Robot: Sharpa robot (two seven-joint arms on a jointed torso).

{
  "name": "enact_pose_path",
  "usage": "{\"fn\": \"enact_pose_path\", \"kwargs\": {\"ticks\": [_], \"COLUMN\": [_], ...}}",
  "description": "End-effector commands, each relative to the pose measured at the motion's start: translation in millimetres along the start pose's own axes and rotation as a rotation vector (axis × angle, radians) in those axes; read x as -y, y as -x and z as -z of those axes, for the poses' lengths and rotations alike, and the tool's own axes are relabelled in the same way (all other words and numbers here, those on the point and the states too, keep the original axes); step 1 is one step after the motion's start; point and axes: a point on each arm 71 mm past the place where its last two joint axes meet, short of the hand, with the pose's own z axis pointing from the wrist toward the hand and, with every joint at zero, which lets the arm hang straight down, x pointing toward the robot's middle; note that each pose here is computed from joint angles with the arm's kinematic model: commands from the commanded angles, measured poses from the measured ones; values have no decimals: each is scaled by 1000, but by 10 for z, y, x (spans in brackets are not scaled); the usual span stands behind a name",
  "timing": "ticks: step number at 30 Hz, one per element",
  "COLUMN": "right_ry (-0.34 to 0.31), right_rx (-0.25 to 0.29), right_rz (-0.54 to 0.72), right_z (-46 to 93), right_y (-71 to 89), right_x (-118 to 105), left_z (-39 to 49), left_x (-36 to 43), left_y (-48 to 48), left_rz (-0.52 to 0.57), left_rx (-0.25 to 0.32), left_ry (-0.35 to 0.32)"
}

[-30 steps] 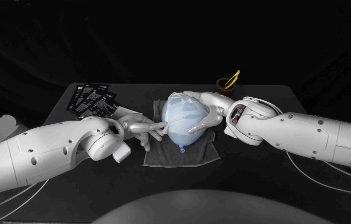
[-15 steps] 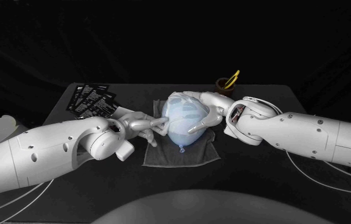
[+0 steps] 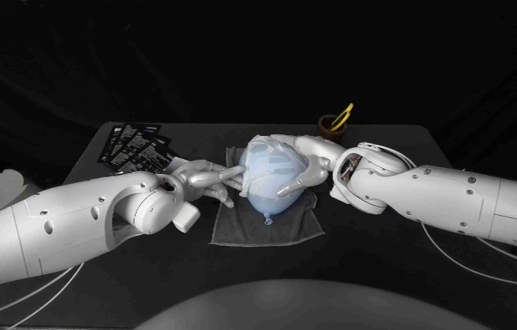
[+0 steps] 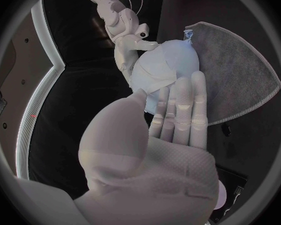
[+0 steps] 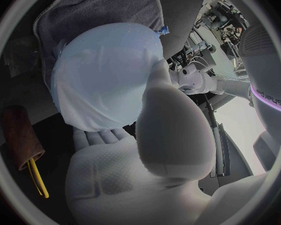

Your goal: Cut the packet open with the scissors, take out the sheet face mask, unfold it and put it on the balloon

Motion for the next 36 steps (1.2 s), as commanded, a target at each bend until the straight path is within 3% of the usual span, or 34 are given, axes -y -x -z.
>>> {"fn": "enact_pose_path", "kwargs": {"ticks": [1, 14, 28, 36], "right_ry": [-11, -11, -10, -11], "right_rx": [-52, -53, -54, -54], "right_rz": [-2, -3, -4, -4], "right_z": [13, 13, 9, 9], "right_y": [-96, -98, -101, -102], "right_x": [18, 16, 11, 12], "left_z": [-3, -18, -53, -68], "left_x": [39, 66, 125, 115], "left_y": [-17, -60, -68, -30], "left_rz": [41, 43, 50, 35], "left_rx": [-2, -29, 38, 103], "left_ry": [-43, -70, -129, -110]}}
